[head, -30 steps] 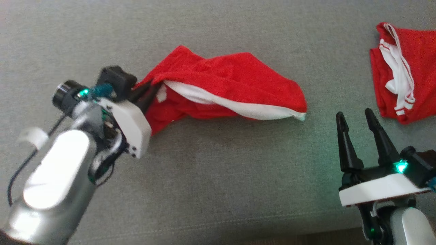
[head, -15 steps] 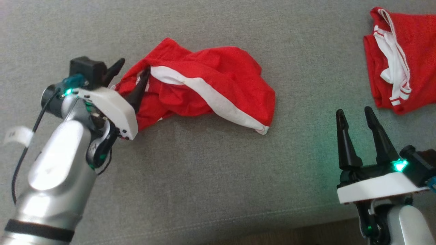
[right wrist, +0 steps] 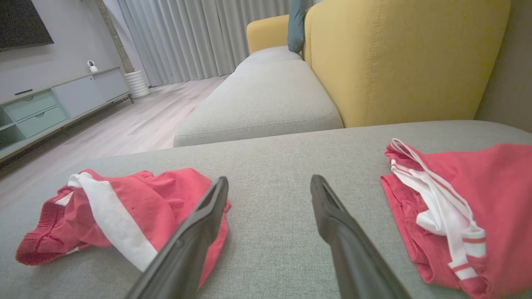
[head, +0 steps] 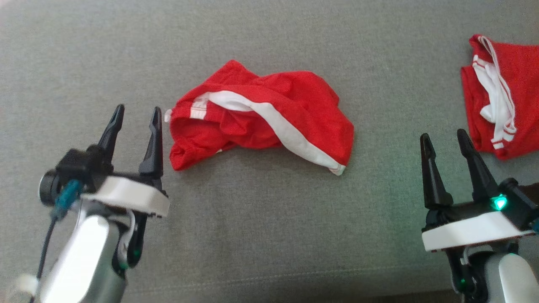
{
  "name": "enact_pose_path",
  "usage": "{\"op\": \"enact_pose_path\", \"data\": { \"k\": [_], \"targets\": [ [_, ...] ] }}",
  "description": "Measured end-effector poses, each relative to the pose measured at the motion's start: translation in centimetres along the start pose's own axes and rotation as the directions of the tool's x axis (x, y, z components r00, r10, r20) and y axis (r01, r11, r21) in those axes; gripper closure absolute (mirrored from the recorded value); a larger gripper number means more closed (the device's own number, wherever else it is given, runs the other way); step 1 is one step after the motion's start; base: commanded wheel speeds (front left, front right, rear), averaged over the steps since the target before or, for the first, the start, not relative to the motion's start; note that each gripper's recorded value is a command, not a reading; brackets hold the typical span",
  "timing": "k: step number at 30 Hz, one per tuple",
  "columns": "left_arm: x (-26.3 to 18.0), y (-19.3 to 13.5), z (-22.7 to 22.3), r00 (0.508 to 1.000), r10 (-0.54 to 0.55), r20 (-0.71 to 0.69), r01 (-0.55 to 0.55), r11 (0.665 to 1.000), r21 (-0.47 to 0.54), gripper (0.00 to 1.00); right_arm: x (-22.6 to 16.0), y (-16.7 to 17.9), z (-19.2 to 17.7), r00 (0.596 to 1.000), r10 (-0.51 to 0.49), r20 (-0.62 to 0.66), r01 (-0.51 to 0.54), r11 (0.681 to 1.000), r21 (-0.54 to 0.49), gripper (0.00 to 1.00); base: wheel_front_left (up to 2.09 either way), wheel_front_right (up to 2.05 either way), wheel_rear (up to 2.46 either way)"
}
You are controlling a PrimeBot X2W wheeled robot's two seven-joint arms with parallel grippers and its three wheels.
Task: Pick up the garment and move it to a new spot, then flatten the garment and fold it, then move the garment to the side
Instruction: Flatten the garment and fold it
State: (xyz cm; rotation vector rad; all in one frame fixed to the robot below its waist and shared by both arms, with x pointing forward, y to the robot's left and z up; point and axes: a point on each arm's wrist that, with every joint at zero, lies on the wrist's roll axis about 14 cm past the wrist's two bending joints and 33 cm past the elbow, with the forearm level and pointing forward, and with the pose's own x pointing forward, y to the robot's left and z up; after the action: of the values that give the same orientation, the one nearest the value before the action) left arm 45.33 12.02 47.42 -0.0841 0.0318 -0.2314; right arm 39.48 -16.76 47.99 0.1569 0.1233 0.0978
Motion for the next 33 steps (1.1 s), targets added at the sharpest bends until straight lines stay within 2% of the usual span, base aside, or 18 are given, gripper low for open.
{"op": "enact_pose_path", "data": {
  "k": [8,14,33],
  "targets": [
    [-3.9,-0.4,2.3,0.996,0.051,0.073,-0.053,0.998,0.019,0.00,-0.5,1.0,1.2,0.999,0.038,0.014,-0.038,0.999,-0.025,0.00,0.00,0.00,0.00],
    [-6.4,-0.4,2.1,0.995,0.073,0.065,-0.075,0.997,0.029,0.00,-1.7,1.4,0.2,0.998,0.046,-0.032,-0.047,0.999,-0.023,0.00,0.00,0.00,0.00],
    [-6.4,-0.7,2.2,0.996,0.061,0.072,-0.064,0.997,0.031,0.00,-1.5,1.6,0.5,0.998,0.055,-0.033,-0.056,0.998,-0.028,0.00,0.00,0.00,0.00]
  ]
}}
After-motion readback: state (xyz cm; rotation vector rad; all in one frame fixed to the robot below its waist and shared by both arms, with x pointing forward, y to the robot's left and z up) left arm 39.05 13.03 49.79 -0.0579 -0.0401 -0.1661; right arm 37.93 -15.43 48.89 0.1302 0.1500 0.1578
